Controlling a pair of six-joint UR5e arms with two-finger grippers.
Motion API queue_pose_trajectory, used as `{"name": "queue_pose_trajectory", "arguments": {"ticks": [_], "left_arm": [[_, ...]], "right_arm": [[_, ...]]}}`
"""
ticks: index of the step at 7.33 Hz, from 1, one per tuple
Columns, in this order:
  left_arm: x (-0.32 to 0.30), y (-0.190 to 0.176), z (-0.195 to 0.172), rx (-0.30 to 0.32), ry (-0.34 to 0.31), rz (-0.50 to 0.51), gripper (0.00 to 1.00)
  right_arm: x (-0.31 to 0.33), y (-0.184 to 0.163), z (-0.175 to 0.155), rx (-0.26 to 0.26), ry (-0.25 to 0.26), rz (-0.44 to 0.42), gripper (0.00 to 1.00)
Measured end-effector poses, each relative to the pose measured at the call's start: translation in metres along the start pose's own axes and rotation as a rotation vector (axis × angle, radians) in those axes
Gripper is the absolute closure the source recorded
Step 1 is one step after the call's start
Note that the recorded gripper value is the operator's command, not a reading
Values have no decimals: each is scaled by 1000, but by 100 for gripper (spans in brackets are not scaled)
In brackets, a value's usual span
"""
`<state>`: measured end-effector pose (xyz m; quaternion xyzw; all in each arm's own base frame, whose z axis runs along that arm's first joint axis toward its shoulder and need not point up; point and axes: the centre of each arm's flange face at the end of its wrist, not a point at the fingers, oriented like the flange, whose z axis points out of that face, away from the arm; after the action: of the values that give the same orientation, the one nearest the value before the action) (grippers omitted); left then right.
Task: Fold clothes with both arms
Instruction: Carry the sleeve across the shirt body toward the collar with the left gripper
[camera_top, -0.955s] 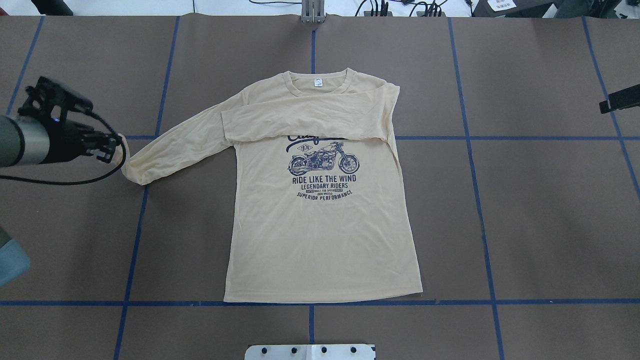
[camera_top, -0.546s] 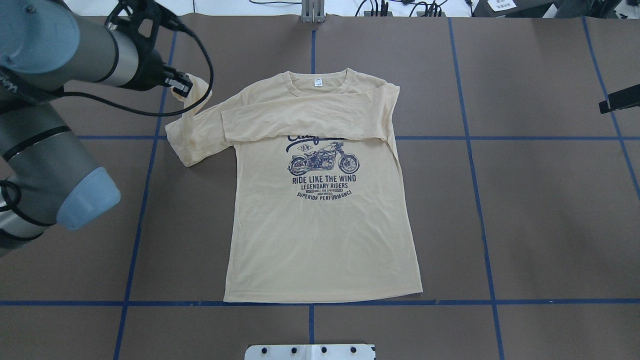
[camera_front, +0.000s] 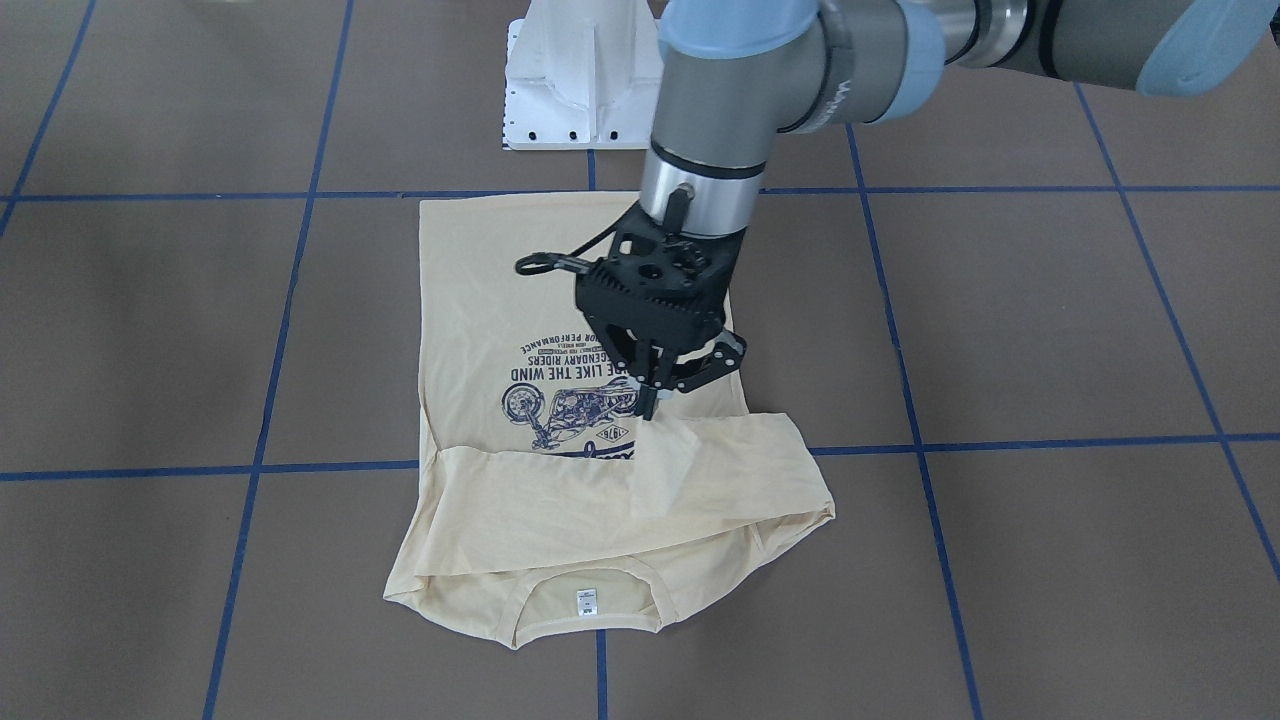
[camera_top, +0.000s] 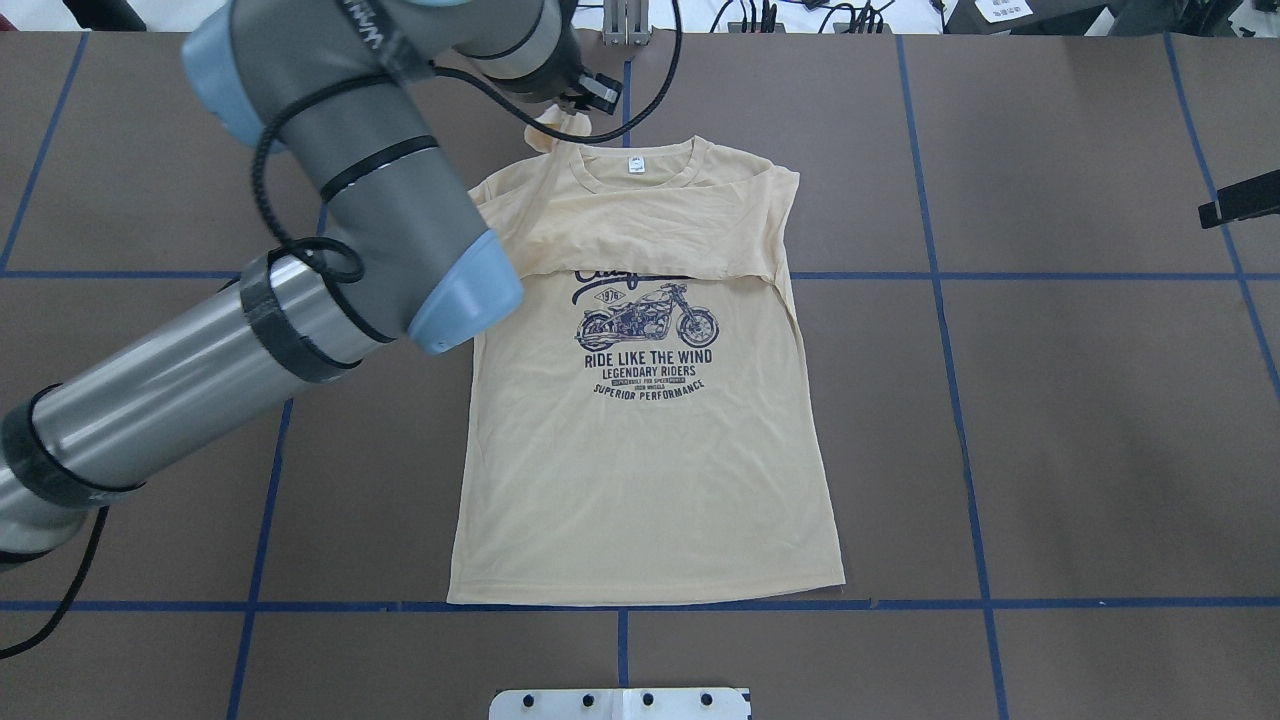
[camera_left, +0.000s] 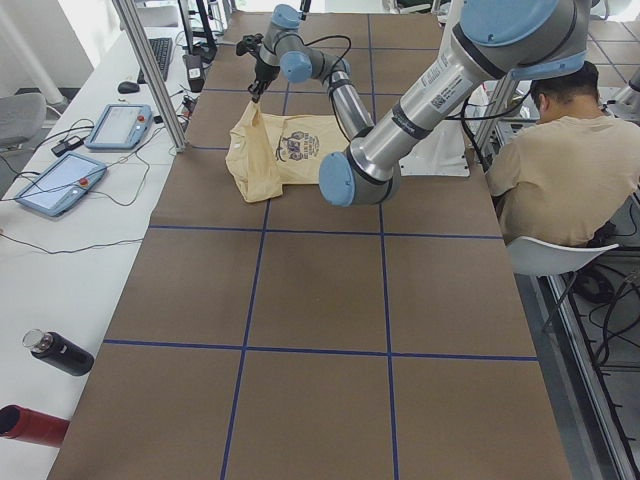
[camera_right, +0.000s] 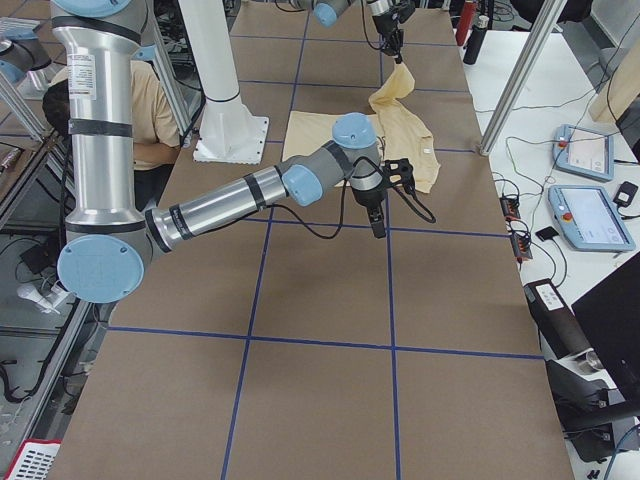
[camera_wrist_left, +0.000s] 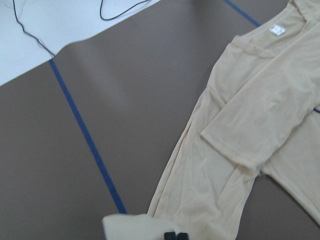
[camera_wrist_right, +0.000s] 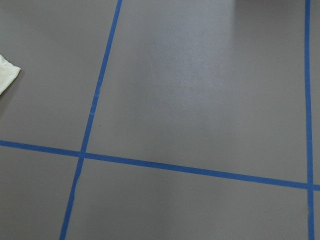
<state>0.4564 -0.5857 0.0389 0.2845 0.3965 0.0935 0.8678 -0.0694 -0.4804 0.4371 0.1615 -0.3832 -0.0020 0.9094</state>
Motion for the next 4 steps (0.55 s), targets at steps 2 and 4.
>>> {"name": "queue_pose_trajectory", "arguments": {"ticks": [2,4], "left_arm": [[83,-22,32,-63,-8,-85,100],[145,-16,64,-69,-41,-163,5]], "right_arm": [[0,0,0,-1,0,1,0],[0,0,0,0,-1,1,0]]}}
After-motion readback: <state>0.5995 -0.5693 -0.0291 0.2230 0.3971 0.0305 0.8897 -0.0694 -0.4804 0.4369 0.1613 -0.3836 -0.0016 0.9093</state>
